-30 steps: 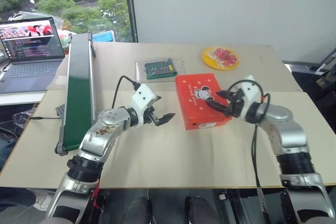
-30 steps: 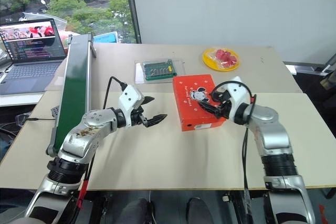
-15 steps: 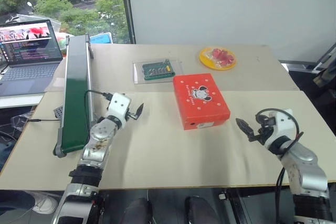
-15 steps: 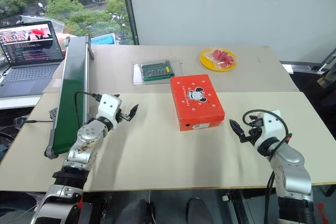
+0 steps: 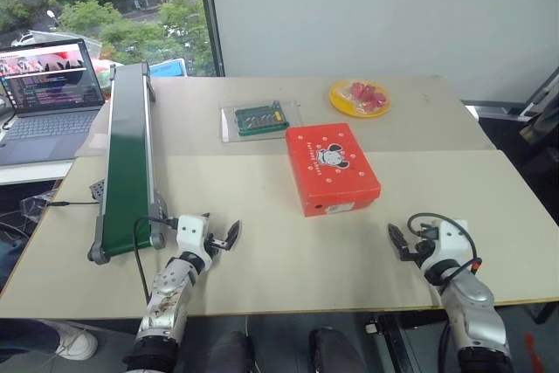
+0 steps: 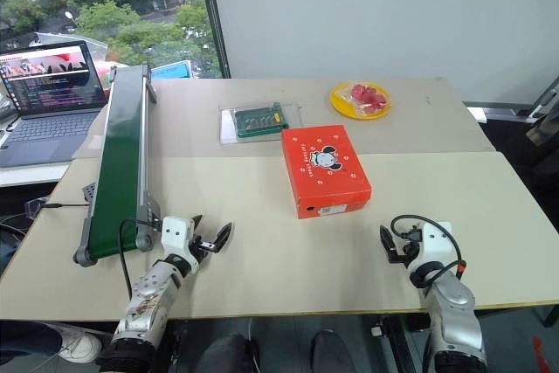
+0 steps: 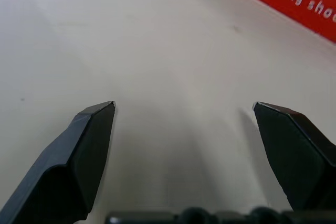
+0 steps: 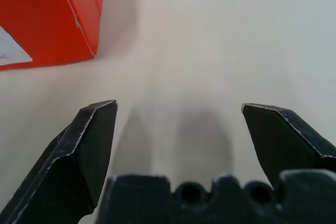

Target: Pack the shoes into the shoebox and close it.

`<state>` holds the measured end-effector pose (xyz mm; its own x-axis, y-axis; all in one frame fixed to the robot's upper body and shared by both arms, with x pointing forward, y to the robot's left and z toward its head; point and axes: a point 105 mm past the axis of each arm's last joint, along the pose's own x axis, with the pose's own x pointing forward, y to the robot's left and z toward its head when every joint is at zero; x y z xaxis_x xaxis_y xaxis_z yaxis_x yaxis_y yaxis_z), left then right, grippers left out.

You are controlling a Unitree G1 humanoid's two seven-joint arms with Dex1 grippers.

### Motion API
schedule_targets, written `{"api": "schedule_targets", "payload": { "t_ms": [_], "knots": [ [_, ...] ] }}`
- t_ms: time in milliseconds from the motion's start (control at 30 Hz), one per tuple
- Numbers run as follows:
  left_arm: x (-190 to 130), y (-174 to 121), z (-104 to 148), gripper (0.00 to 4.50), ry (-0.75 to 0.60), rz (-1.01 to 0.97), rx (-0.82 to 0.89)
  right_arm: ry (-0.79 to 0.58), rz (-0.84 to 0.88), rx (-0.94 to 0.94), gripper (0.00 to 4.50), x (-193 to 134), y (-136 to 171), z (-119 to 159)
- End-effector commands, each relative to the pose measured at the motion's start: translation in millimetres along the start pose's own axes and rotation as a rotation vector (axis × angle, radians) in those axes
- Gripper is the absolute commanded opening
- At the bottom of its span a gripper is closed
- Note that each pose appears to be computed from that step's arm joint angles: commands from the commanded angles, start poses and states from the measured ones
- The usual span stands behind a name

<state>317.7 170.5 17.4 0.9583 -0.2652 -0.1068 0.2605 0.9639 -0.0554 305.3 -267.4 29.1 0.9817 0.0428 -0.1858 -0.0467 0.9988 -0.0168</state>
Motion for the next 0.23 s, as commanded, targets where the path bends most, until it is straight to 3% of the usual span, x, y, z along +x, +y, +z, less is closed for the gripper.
{"api": "schedule_targets", "payload": {
  "t_ms": [33,233],
  "knots": [
    [-4.1,3.6,8.9,4.5,-0.036,0.036,-0.006,-0.073,-0.005,0.001,4.45,4.7,3.1,14.2],
    [-5.8,2.3,4.2,4.5,-0.034,0.075,0.013,-0.076,0.005,0.026,4.45,9.0,14.9,8.6]
  ]
}}
